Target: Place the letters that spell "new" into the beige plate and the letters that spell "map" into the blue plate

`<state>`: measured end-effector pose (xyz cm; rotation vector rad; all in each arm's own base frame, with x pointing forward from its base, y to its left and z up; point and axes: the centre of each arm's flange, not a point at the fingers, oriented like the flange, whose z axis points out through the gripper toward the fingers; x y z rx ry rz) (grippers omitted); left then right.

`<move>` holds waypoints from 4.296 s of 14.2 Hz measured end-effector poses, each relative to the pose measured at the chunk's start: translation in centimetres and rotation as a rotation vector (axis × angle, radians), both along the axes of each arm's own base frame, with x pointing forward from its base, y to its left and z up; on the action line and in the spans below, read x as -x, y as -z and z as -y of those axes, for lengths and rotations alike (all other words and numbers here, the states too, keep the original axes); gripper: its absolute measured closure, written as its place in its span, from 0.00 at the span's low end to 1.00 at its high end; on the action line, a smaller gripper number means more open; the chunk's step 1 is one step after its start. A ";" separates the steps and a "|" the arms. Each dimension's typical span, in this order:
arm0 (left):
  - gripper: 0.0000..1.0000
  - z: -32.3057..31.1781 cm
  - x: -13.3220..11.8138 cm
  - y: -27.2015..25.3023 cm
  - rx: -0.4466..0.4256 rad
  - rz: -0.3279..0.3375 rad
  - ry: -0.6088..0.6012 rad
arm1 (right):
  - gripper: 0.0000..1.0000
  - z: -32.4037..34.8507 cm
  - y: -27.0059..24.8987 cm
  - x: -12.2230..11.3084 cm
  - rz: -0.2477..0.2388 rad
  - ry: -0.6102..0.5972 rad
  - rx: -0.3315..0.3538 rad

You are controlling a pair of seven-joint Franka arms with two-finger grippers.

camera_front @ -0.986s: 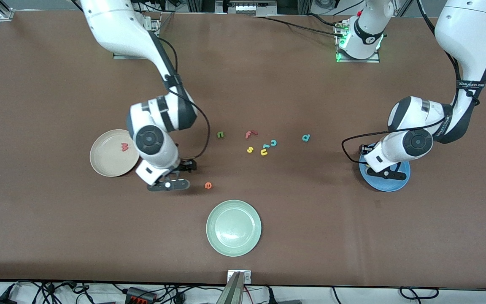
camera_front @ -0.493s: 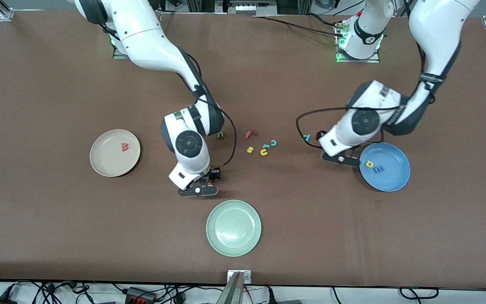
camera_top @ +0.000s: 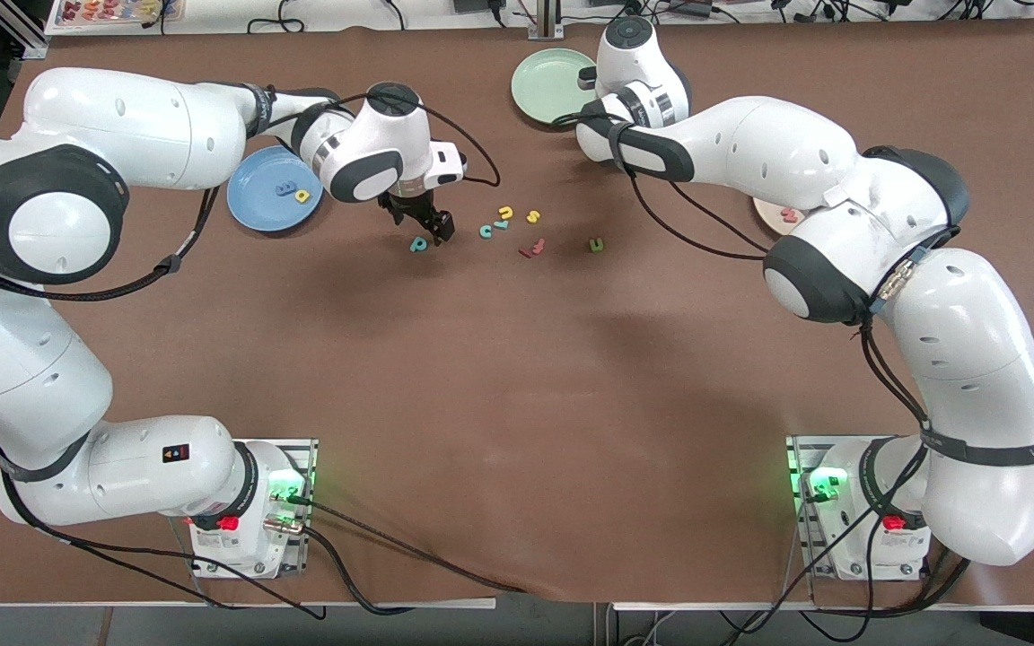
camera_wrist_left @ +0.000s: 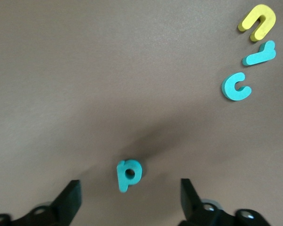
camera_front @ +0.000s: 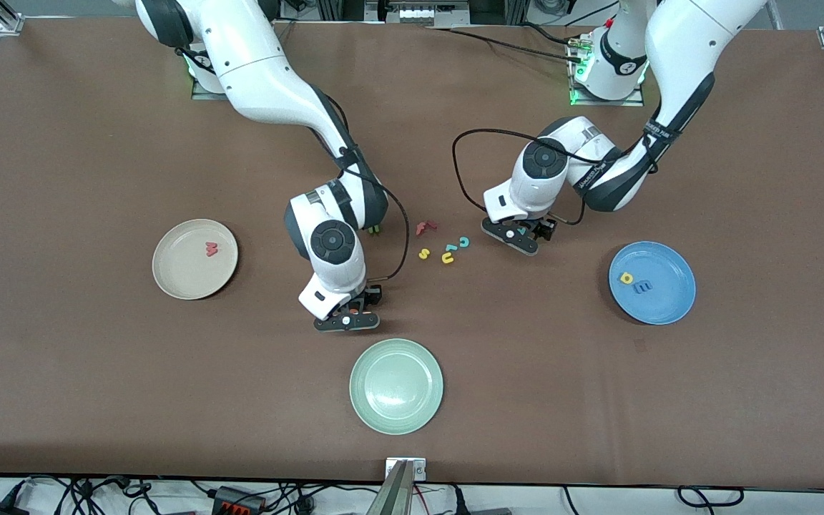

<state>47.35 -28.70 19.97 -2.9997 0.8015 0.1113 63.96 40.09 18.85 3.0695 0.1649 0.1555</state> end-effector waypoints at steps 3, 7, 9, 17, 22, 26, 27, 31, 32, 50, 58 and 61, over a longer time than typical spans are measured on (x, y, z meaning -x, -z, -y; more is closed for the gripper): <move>0.27 -0.4 0.4 2.0 0.022 -0.014 0.013 | 0.44 0.1 -0.1 -0.3 0.014 0.001 -0.007; 0.41 -1.0 0.4 3.1 0.001 -0.001 0.054 | 0.45 0.3 1.0 -0.3 0.021 0.001 -0.005; 0.57 -0.8 0.3 2.9 0.005 0.004 0.052 | 0.46 0.2 1.1 -0.4 0.024 0.000 -0.006; 0.72 -4.2 -4.2 -2.8 -0.178 0.030 0.057 | 0.72 0.1 0.9 -0.4 0.028 0.000 -0.011; 0.72 -18.3 -10.9 -7.0 -0.217 -0.028 0.203 | 0.72 0.3 0.5 -0.6 0.025 0.003 -0.008; 0.72 -25.4 -10.5 -3.6 -0.184 -0.118 0.150 | 0.72 4.8 -3.4 -1.7 -0.109 0.038 0.062; 0.66 -26.0 -10.3 -2.6 -0.172 -0.136 0.139 | 0.72 6.9 -4.8 -1.9 -0.158 0.040 0.075; 0.30 -25.8 -10.5 -2.4 -0.150 -0.135 0.140 | 0.72 18.6 -6.7 -1.1 -0.304 0.068 0.100; 0.20 -25.0 -10.7 -3.1 -0.144 -0.121 0.149 | 0.72 21.2 -6.3 -0.3 -0.336 0.079 0.106; 0.00 -23.5 -15.0 -34.7 -0.033 -0.161 -0.236 | 0.57 37.7 0.4 5.4 -0.430 0.092 0.128; 0.00 -25.9 -13.0 -39.2 0.013 -0.011 -0.437 | 0.00 19.2 -9.4 3.7 -0.280 -0.064 -0.105; 0.00 -25.5 -10.8 -38.4 0.034 0.075 -0.478 | 0.00 9.5 -6.5 6.9 -0.207 -0.081 -0.070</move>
